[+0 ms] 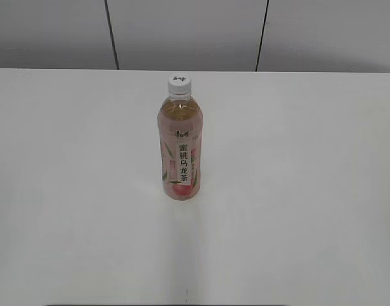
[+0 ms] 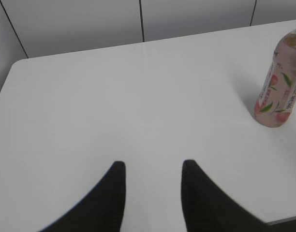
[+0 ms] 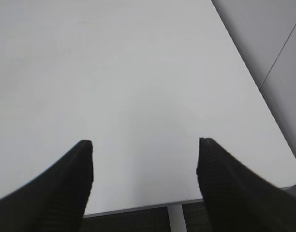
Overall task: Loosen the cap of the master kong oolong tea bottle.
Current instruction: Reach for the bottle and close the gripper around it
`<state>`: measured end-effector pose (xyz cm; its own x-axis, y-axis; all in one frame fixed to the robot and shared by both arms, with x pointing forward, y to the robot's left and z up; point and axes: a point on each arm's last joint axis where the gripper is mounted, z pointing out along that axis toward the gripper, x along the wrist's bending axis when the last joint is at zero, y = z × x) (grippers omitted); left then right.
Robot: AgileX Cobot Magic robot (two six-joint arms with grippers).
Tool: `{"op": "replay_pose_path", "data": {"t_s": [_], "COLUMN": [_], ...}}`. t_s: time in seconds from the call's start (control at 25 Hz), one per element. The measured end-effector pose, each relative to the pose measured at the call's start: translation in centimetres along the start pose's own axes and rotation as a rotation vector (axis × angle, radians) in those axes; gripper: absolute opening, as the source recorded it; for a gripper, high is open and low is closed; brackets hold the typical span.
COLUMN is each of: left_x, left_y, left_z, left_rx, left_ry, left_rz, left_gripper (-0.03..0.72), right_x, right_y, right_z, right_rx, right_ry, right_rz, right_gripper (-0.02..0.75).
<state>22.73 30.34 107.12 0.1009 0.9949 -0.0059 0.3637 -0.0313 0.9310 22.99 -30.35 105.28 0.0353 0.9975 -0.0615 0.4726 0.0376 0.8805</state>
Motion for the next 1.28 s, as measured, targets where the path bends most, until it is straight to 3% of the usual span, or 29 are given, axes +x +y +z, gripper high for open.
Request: {"op": "replay_pose_path", "data": {"t_s": [0.48,0.68,0.76,0.88,1.04,1.28], "left_x": [-0.1,-0.9,-1.4,-2.1,-2.7,-3.0], "left_y": [0.1,2.8,3.5,2.7,1.8,1.5], "left_z": [0.0,0.5,1.9,5.4,8.5,11.5], "left_rx": [-0.008,-0.197,-0.23,-0.173,-0.173,-0.067], "left_ry": [-0.007,-0.099,-0.158,-0.237,-0.299,-0.321], "left_rz": [-0.003,0.004,-0.032,-0.071,-0.035,-0.024], "left_gripper": [0.241,0.241,0.244,0.258,0.306,0.326], "right_x": [0.0,0.0,0.0,0.0,0.0,0.0], "right_y": [0.0,0.0,0.0,0.0,0.0,0.0], "right_z": [0.0,0.0,0.0,0.0,0.0,0.0], "right_rx": [0.0,0.0,0.0,0.0,0.0,0.0], "right_ry": [0.0,0.0,0.001,0.003,0.003,0.003], "right_rz": [0.0,0.0,0.001,0.001,0.001,0.002], "right_gripper": [0.512,0.512,0.512,0.512,0.512,0.512]}}
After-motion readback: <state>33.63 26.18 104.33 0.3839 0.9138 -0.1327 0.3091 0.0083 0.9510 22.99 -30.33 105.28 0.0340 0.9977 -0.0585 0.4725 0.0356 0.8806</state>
